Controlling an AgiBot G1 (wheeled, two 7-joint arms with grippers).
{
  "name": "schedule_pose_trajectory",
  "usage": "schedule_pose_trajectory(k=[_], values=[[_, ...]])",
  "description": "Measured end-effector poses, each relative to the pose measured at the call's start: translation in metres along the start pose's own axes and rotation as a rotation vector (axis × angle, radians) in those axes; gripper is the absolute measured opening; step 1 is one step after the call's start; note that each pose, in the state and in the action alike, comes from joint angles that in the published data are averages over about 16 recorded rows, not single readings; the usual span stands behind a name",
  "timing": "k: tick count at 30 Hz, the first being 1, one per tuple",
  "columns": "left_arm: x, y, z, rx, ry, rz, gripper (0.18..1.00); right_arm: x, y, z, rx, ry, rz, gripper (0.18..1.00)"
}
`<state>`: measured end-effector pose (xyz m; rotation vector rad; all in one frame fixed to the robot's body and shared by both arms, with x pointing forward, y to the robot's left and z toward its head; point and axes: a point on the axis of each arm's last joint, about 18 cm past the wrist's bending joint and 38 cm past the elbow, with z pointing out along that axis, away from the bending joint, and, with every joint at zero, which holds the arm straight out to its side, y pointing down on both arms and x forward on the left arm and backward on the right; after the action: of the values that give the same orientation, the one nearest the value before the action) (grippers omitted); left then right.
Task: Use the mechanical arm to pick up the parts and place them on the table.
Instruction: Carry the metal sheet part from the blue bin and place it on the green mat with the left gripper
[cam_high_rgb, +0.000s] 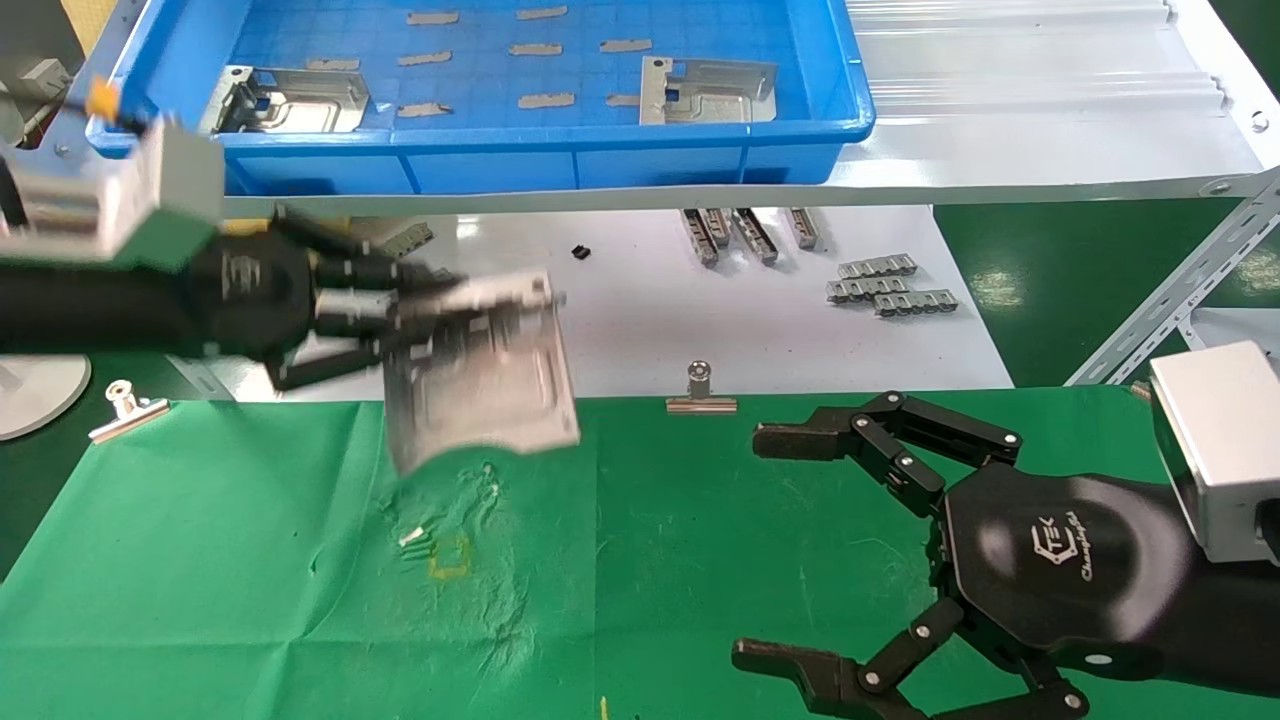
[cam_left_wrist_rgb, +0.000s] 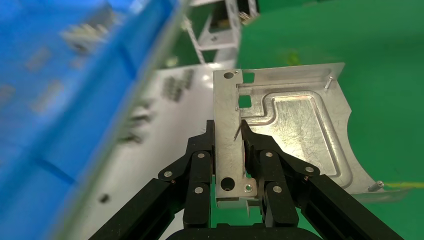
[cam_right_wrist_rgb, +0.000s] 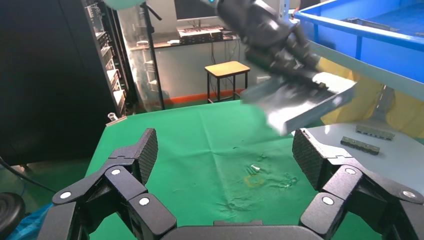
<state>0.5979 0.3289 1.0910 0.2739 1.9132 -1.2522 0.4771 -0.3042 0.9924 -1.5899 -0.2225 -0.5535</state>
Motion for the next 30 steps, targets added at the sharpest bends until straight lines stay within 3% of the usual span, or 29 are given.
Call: schedule_pose_trajectory(k=[7, 15, 22, 30], values=[[0.028, 0.054, 0.011, -0.140, 0.073, -0.029, 0.275, 0.000, 0.000, 0.000, 0.000, 0.000, 0.000, 1.000], [0.041, 0.102, 0.028, -0.292, 0.128, 0.026, 0.275, 0.000, 0.000, 0.000, 0.000, 0.000, 0.000, 1.000], [0.044, 0.119, 0.040, -0.346, 0.156, 0.097, 0.277, 0.000, 0.000, 0.000, 0.000, 0.000, 0.000, 1.000], [0.044, 0.120, 0.047, -0.348, 0.169, 0.132, 0.297, 0.000, 0.000, 0.000, 0.000, 0.000, 0.000, 1.000]])
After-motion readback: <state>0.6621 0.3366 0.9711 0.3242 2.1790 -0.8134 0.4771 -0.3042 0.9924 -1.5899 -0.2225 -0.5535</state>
